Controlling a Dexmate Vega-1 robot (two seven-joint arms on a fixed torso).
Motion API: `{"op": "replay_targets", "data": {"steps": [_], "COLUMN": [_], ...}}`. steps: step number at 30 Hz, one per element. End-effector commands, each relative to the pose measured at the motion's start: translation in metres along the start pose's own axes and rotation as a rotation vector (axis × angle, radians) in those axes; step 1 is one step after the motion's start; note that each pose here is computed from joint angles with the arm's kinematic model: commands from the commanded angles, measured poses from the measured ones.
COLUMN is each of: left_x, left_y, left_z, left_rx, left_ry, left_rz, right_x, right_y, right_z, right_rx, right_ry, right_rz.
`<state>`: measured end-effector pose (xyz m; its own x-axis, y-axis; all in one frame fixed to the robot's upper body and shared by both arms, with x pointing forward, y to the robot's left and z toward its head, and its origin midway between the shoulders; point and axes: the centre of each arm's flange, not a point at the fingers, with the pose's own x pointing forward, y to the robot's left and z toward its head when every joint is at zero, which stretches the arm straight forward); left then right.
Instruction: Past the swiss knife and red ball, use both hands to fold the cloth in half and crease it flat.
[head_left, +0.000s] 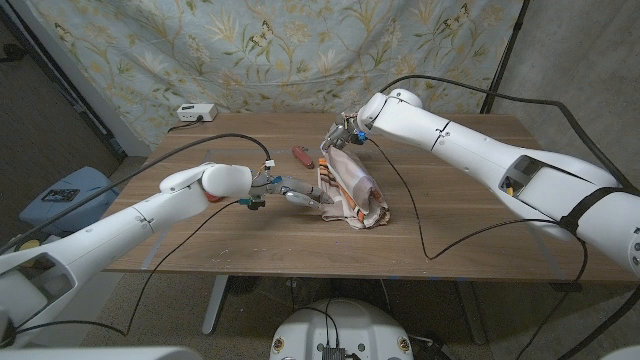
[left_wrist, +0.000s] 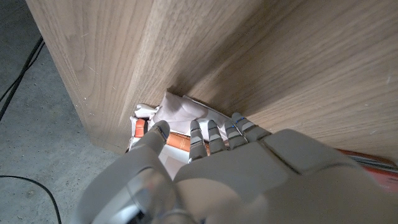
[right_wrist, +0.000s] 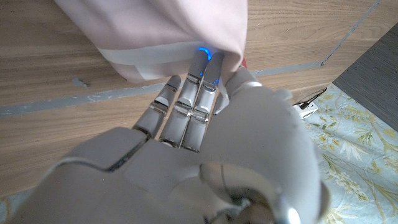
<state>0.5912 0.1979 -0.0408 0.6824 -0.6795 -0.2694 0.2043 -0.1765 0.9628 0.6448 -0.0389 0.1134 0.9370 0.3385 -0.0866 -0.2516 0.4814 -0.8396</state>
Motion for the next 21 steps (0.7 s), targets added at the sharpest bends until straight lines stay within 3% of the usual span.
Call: {"op": "replay_targets", "data": {"steps": [1,9,21], "left_x": [0.0,0.0,0.001], "left_y": [0.001,0.002,0.003], "left_z": [0.002,0.002,0.003], "left_rx": [-0.006,-0.003,-0.002], "left_ry": [-0.002,0.0,-0.001], "left_rz": [0.003,0.002,0.004], "right_x": [0.024,0.038,0.044], "right_y": [0.013,0.022,0.028], "right_z": [-0.003,-0.008,-0.014], "right_rx": [0.027,0.05,0.094], "right_ry": [-0.011,-0.012,-0.025], "right_rz": [0.056,0.087,0.124]}}
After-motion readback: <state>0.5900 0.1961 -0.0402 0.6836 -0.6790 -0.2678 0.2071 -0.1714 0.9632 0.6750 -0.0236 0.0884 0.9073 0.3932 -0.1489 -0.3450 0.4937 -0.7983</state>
